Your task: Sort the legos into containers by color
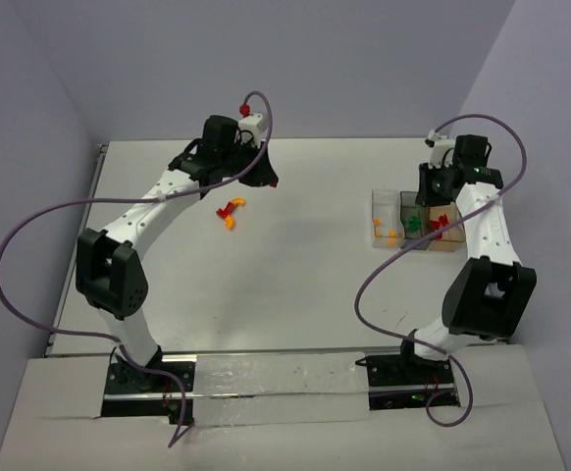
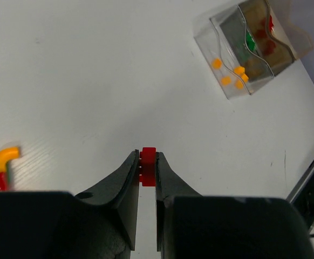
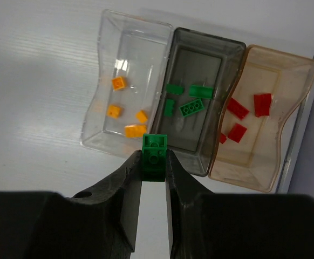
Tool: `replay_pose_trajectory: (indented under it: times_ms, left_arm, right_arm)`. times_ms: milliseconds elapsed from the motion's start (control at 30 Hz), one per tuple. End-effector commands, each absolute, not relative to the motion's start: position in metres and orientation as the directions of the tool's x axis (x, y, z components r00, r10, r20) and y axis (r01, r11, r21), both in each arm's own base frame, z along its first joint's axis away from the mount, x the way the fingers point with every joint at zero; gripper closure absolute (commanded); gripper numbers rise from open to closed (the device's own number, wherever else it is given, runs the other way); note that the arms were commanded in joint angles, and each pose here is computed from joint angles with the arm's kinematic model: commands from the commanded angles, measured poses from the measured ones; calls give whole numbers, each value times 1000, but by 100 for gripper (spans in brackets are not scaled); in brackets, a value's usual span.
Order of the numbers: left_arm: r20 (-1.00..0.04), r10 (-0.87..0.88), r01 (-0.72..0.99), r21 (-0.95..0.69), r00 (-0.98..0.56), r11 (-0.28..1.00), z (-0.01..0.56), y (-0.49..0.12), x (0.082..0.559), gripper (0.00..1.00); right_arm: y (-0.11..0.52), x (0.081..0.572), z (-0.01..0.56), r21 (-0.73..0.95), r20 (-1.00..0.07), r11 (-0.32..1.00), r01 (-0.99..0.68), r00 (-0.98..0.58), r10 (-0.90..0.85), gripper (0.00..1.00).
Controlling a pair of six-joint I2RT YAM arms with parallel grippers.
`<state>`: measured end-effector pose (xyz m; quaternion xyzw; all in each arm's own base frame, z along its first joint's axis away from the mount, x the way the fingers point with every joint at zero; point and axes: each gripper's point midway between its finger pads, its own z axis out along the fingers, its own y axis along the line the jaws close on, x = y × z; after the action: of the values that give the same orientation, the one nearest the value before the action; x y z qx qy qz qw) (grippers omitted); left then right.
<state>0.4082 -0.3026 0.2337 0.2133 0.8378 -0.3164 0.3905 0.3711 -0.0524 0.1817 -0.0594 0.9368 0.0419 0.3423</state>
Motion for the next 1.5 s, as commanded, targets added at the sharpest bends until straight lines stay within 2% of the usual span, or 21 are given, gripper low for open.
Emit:
replay_pose_trajectory:
  times_ms: [0, 233, 300, 367, 433, 500, 667, 767, 900, 933, 1067, 1133, 1300, 1467]
  left_arm:
    - [-805, 160, 703, -379, -571, 602, 248, -321, 402, 100]
    - [-792, 165, 727, -427, -587, 537, 249, -332, 394, 100]
    - [-786, 165, 729, -443, -596, 522, 249, -334, 392, 100]
    - [-781, 161, 729, -457, -603, 510, 249, -335, 389, 100]
    - [-780, 146, 728, -476, -609, 493, 252, -337, 386, 100]
    - [-777, 122, 726, -505, -618, 467, 258, -339, 381, 100]
    - [-725, 56, 671, -602, -686, 433, 266, -343, 373, 100]
    - [-703, 25, 648, -641, -711, 411, 273, -345, 370, 100]
    - [-620, -67, 570, -754, -782, 326, 295, -347, 357, 100]
    - [-591, -79, 541, -777, -802, 323, 296, -348, 356, 100]
    - [-437, -106, 399, -879, -893, 263, 295, -351, 346, 100]
    - [-418, -141, 374, -891, -897, 259, 296, -348, 348, 100]
    - [-531, -174, 518, -848, -830, 115, 326, -340, 332, 100]
    - [-510, -187, 518, -855, -840, 6, 337, -334, 328, 100]
  right_arm:
    - [-64, 375, 147, 18, -569, 990, -139, -816, -104, 100]
    - [-75, 390, 126, 9, -538, 996, -92, -840, -72, 98]
    - [-77, 392, 120, 10, -528, 997, -82, -847, -65, 88]
    - [-77, 393, 115, 14, -519, 997, -75, -853, -57, 72]
    - [-76, 393, 111, 24, -509, 997, -73, -859, -51, 51]
    - [-72, 395, 117, 41, -520, 996, -80, -853, -47, 42]
    - [-50, 403, 150, 88, -580, 989, -120, -813, -47, 36]
    - [-27, 406, 181, 147, -636, 975, -169, -771, -38, 36]
    - [69, 397, 250, 308, -774, 852, -424, -632, -35, 35]
    - [69, 396, 251, 309, -776, 850, -428, -630, -35, 35]
    - [171, 369, 283, 319, -838, 683, -657, -532, -119, 35]
    - [191, 362, 283, 354, -827, 636, -685, -547, -128, 36]
    - [236, 338, 291, 542, -766, 446, -712, -637, -88, 43]
    - [250, 325, 285, 673, -686, 323, -665, -725, -63, 50]
